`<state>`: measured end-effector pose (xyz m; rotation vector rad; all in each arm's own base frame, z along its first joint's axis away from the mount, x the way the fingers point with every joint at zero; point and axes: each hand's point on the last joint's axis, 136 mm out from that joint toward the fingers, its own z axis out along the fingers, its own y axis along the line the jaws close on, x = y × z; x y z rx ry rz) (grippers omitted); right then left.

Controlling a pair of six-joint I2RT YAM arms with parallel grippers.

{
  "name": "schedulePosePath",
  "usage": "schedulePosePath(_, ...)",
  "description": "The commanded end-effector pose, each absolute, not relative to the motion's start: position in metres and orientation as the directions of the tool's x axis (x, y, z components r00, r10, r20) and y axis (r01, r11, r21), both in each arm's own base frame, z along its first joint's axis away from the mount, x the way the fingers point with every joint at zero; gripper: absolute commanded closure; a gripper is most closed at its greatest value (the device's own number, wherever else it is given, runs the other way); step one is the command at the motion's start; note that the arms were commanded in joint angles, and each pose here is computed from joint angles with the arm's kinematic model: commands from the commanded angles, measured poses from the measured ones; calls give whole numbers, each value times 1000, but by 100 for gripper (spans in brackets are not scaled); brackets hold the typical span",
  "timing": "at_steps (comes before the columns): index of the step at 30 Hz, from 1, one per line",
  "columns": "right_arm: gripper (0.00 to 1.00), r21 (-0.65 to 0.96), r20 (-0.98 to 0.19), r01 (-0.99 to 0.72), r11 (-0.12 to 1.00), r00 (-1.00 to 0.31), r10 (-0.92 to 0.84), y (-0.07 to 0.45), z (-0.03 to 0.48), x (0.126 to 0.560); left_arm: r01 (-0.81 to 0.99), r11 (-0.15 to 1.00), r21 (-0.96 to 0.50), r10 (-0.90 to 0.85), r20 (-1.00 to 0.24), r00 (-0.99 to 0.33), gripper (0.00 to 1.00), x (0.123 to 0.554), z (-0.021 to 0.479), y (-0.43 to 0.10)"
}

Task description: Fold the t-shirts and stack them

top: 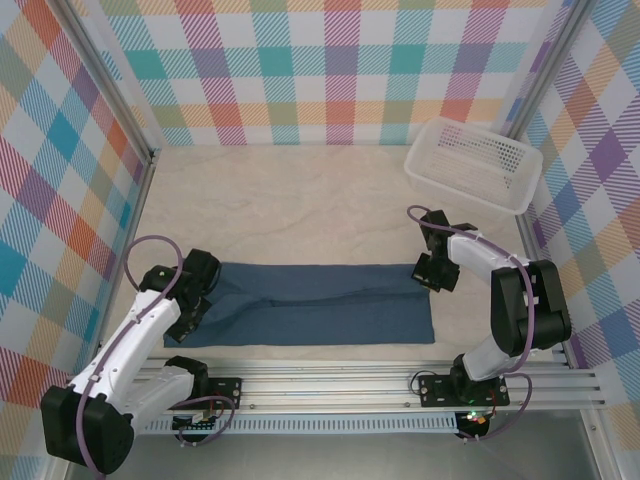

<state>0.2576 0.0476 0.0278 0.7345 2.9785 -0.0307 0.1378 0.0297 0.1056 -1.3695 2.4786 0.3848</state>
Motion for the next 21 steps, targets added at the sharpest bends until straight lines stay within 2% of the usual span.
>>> schedulePosePath(1, 100, -43, -68, 483, 875, -875, 479, 41, 29, 252, -865, 489, 117, -771, -406, -491, 100, 130, 111, 38)
schedulePosePath(4, 100, -55, -62, 490, 870, -872, 486, 39, 27, 251, -867, 483, 122, -785, -378, -491, 100, 128, 101, 34)
schedulePosePath(6, 93, -57, -61, 494, 867, -869, 491, 39, 28, 250, -873, 474, 120, -794, -371, -482, 97, 126, 98, 32)
schedulePosePath(10, 71, -68, -113, 519, 852, -852, 510, 31, 42, 250, -871, 480, 101, -783, -399, -478, 68, 132, 107, 34)
schedulePosePath(13, 64, -18, -183, 531, 847, -835, 520, 31, 62, 255, -846, 529, 67, -741, -449, -499, 63, 150, 131, 36)
schedulePosePath(15, 64, 55, -225, 515, 856, -829, 513, 39, 74, 262, -826, 562, 45, -711, -484, -510, 63, 165, 146, 36)
schedulePosePath(17, 71, 138, -226, 486, 863, -833, 505, 55, 79, 268, -788, 616, 0, -684, -496, -535, 63, 188, 153, 29)
schedulePosePath(21, 74, 299, -177, 406, 864, -866, 469, 98, 76, 275, -802, 597, -13, -728, -427, -536, 66, 213, 146, 40)
